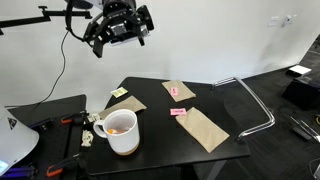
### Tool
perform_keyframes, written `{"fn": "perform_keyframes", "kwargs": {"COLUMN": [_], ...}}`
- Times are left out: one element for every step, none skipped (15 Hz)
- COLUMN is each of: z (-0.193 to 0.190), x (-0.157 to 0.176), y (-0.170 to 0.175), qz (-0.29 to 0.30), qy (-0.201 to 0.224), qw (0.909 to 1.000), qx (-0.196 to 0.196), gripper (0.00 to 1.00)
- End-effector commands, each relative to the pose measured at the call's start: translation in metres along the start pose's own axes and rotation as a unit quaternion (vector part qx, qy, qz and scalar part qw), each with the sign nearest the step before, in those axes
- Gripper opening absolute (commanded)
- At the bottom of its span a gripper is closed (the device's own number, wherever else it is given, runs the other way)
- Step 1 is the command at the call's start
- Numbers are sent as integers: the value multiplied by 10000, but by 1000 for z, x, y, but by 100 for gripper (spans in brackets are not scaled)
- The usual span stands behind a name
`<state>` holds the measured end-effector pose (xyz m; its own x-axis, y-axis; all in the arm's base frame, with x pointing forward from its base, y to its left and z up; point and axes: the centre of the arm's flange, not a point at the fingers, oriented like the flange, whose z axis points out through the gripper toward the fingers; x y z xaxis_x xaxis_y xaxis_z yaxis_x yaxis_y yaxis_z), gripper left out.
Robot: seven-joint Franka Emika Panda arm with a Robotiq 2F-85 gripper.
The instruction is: Pick the marker and put it in the cup
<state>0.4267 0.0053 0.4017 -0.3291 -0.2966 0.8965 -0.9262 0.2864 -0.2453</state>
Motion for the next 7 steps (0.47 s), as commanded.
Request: {"fn": "perform_keyframes", "kwargs": {"z": [-17,-20,-11,-13,-12,-12,-11], "x": [25,29,15,18,17,16,15], "y": [-4,-5,-4,-5,-4,-4,-4], "qz": [99,129,136,156,148,134,122], "qy": [-218,-288,-112,-127,-122,-115,-109], "qw": [9997,9994,9998,9997,9998,9998,9998], "qx": [109,156,99,114,111,107,103], "gripper": [100,100,100,100,100,100,100]}}
